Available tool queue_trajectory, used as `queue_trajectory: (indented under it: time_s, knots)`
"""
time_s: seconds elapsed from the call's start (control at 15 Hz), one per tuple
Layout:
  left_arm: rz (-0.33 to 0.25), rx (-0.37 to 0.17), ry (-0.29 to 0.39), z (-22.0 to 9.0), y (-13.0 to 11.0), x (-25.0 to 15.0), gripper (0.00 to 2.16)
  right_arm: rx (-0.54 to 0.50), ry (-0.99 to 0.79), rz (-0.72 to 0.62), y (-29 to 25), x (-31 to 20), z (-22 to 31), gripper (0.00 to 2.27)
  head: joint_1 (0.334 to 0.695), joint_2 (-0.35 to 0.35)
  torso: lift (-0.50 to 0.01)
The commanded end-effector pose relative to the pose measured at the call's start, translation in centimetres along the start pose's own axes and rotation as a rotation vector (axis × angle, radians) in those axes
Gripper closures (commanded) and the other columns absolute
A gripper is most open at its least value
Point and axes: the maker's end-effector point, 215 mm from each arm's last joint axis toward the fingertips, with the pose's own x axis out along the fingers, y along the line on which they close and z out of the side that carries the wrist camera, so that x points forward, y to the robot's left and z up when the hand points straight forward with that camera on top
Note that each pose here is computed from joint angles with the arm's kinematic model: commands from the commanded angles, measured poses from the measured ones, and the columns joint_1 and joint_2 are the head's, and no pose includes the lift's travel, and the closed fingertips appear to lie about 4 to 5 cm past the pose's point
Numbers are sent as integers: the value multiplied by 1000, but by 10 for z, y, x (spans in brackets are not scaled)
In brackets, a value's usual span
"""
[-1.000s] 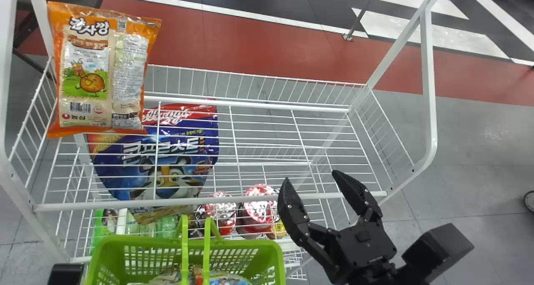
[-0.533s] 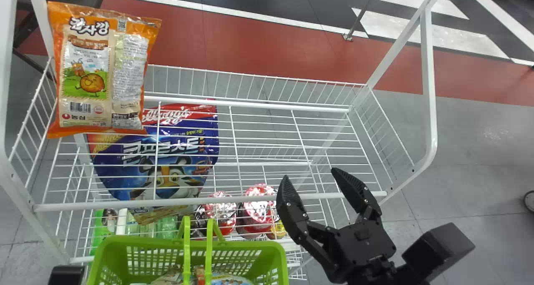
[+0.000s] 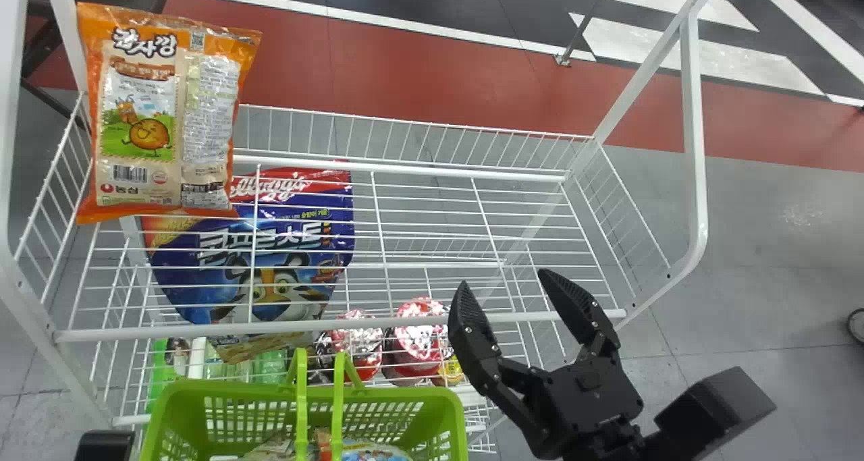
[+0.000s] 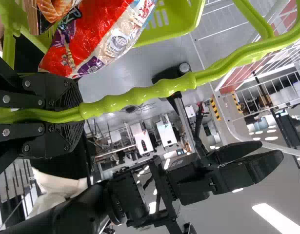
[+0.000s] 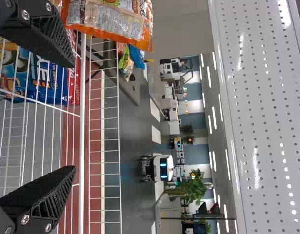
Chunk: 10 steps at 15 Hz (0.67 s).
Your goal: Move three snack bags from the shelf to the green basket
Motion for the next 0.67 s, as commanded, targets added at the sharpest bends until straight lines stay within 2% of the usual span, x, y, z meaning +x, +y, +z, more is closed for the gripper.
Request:
queue_trajectory:
  time_s: [0.0, 0.6]
  knots:
    - [0, 3, -2, 0, -1, 0, 1922, -1, -14, -2, 0, -1, 2, 63, 695, -350, -48]
    - [2, 7, -11, -1, -3, -2, 1922, 2, -54, -12, -2, -2, 6, 63, 695, -350, -48]
